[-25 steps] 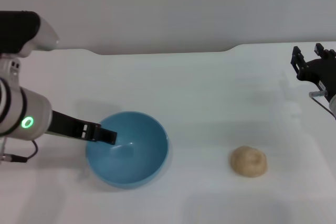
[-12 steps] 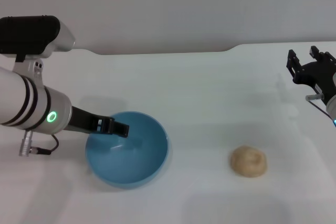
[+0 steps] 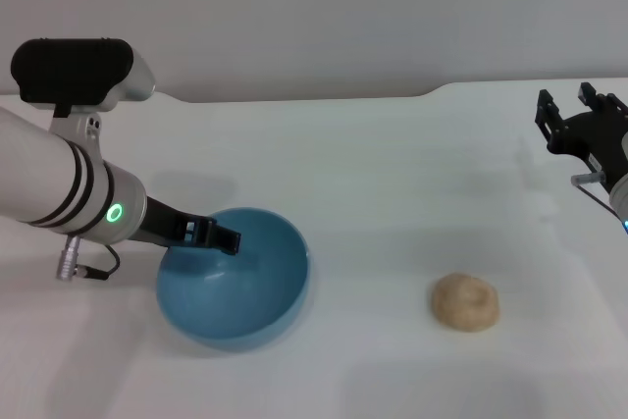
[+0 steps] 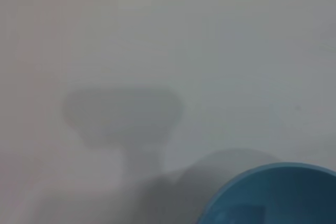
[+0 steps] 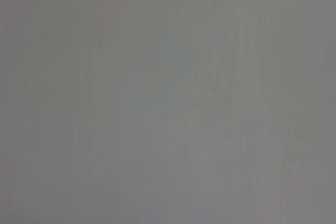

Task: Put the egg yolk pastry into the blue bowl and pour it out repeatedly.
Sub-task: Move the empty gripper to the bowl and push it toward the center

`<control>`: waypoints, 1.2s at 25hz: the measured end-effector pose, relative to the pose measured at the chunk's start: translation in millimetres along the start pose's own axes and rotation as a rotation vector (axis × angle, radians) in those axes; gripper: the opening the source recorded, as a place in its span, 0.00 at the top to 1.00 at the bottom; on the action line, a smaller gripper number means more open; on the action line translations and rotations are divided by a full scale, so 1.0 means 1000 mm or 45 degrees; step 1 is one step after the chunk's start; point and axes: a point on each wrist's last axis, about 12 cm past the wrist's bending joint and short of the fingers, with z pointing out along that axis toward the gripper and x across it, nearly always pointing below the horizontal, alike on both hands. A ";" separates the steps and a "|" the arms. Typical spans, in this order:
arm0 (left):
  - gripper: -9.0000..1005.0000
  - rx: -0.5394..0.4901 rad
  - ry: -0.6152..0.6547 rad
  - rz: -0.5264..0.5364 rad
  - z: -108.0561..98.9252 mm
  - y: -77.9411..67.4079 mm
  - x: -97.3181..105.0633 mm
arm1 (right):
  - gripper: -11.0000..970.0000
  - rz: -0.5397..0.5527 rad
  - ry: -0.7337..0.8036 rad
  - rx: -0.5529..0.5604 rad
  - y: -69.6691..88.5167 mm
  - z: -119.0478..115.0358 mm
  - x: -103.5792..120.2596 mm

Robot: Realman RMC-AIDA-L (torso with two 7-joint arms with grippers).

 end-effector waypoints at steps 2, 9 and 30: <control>0.13 -0.004 0.007 0.008 0.003 0.001 -0.001 | 0.50 0.000 -0.001 -0.001 0.000 0.000 0.000; 0.13 -0.009 0.033 0.051 0.008 -0.002 -0.005 | 0.50 0.003 -0.002 0.007 -0.001 0.001 -0.001; 0.13 -0.019 0.049 0.112 0.009 0.001 -0.006 | 0.50 0.008 -0.005 0.015 -0.002 0.001 -0.002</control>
